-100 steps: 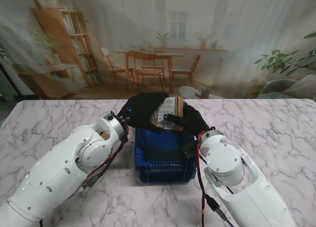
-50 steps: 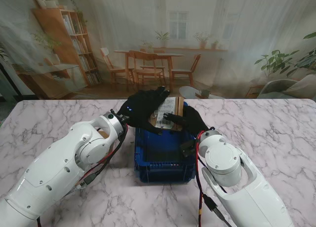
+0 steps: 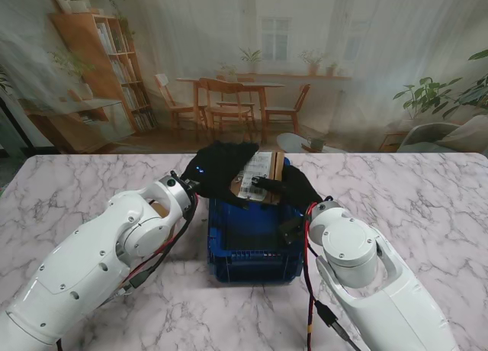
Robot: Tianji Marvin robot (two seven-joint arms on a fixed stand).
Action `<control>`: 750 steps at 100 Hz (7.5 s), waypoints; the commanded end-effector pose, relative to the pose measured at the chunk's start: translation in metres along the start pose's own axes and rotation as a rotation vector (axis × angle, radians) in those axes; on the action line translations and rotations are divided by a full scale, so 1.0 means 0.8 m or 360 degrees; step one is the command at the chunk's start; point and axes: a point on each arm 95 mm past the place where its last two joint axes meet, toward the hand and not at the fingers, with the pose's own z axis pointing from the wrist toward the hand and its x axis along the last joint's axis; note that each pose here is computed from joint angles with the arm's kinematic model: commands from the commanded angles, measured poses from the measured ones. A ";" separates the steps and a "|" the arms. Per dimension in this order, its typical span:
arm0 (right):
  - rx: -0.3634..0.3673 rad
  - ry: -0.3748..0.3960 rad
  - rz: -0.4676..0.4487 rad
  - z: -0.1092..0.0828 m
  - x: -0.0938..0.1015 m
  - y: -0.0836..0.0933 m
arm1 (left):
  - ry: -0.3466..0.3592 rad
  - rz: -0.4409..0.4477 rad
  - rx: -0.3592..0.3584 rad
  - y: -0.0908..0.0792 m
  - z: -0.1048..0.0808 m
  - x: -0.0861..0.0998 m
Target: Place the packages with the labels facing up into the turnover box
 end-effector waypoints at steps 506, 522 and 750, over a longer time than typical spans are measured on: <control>-0.0794 0.0245 -0.0263 -0.102 -0.101 0.077 | -0.0201 -0.0296 -0.0621 0.019 0.097 0.001; -0.0794 0.0231 -0.0256 -0.101 -0.106 0.077 | -0.0236 -0.0296 -0.0638 0.024 0.101 -0.005; -0.0781 0.0199 -0.0282 -0.095 -0.108 0.074 | -0.0493 0.0019 -0.0262 -0.012 -0.098 -0.124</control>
